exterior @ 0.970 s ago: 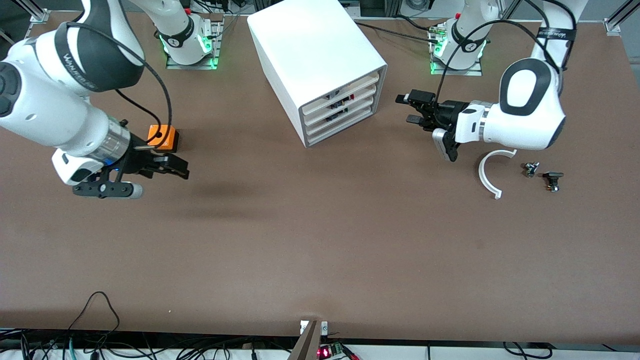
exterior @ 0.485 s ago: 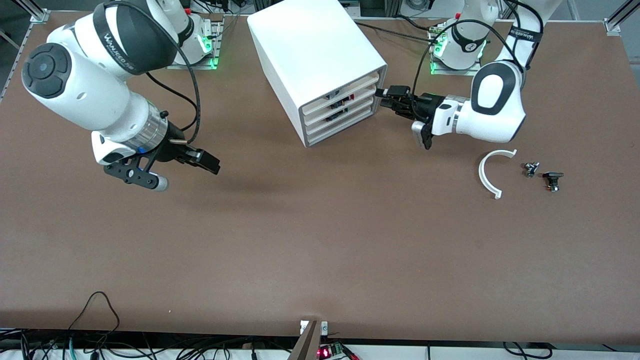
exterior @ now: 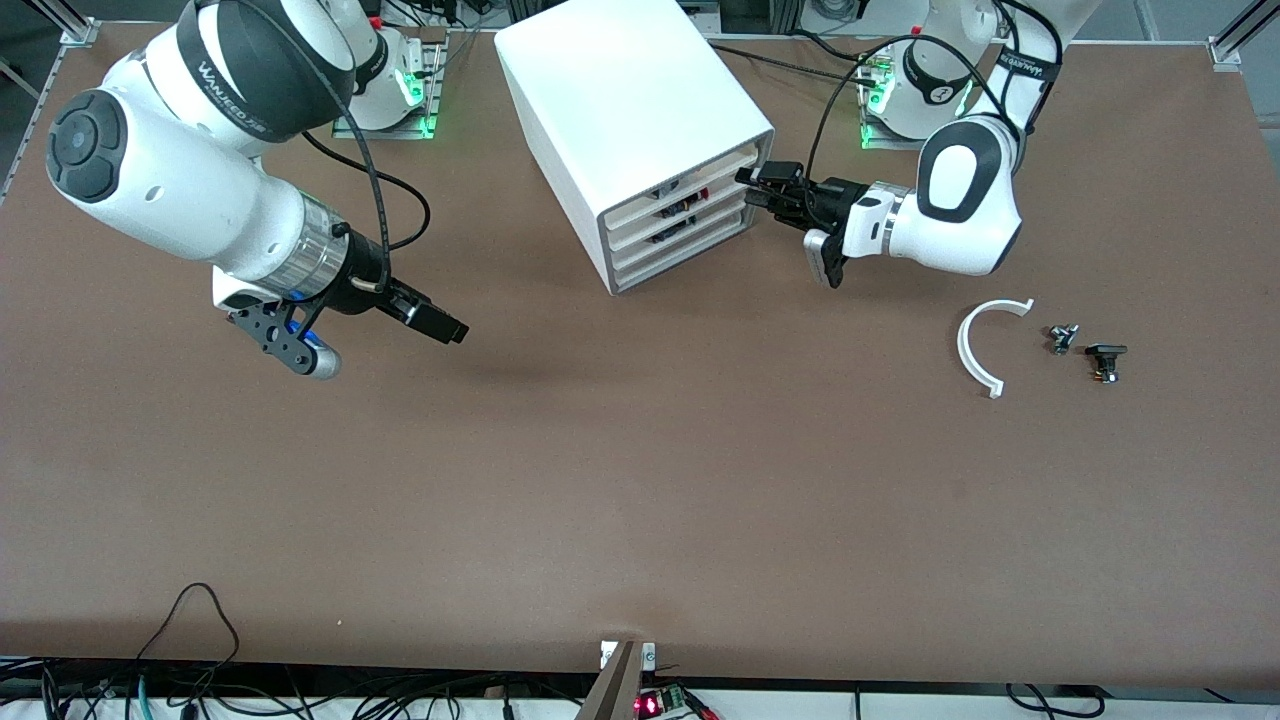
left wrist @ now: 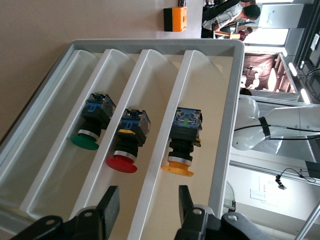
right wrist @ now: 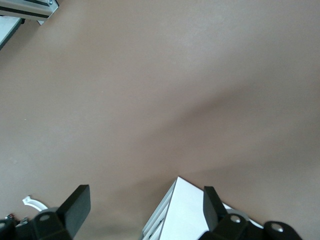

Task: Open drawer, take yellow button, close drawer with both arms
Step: 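Grasp the drawer front with the left gripper, then pull the drawer open with the left gripper while the right gripper approaches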

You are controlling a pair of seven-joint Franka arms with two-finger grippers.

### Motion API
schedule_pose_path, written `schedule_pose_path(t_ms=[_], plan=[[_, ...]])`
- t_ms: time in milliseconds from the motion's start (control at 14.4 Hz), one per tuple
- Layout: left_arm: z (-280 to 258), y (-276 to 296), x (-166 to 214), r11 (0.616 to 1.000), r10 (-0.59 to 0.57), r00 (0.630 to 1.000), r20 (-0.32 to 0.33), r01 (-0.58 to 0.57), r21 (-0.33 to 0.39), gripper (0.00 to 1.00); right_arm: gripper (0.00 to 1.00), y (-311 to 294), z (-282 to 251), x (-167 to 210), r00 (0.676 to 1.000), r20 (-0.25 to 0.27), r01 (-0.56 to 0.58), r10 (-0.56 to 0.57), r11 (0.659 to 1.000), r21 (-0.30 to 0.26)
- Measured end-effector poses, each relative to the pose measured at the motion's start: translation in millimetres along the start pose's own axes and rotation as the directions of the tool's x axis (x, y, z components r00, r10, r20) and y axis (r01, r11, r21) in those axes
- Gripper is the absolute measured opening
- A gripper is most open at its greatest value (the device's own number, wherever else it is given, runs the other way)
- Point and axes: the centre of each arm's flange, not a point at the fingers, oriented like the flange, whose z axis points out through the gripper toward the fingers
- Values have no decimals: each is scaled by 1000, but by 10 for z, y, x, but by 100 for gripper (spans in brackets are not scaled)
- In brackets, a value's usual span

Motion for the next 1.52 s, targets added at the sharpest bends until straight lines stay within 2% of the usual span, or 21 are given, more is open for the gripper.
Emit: schedule_pose_path(t_ms=[277,416,485,624,762,970,1178,1317,1525], plan=[[244,-57,-112,998,40,999,5,-40,-45,53,100,-8,87,14,1000,13,-3,3,1000,-8],[347,-54,-140,998,55,998,22,-54,-45,38,100,-19,126,10,1000,19,-2,2,1000,-11],[383,-52,-142,997,58,998,27,-57,-43,37,100,-26,139,2,1000,21,-1,1,1000,-12],[404,-95,-140,998,59,998,27,-57,-41,19,100,-47,164,-31,1000,25,5,-5,1000,-15],[412,-149,-136,996,67,997,27,-65,-54,15,100,-102,201,-119,999,32,20,-19,1000,-18],[360,-163,-113,995,76,997,15,-75,-60,15,100,-238,293,-355,997,44,60,-59,998,-26],[45,-260,43,995,88,996,-5,-89,-37,15,100,-349,374,-565,995,54,86,-84,996,-34],[-296,-351,228,994,107,994,-27,-107,-20,15,100,-437,436,-705,997,52,58,-56,998,-32],[-650,-484,450,992,122,991,-50,-123,-18,15,100,-700,584,-1025,998,24,-56,56,998,18]])
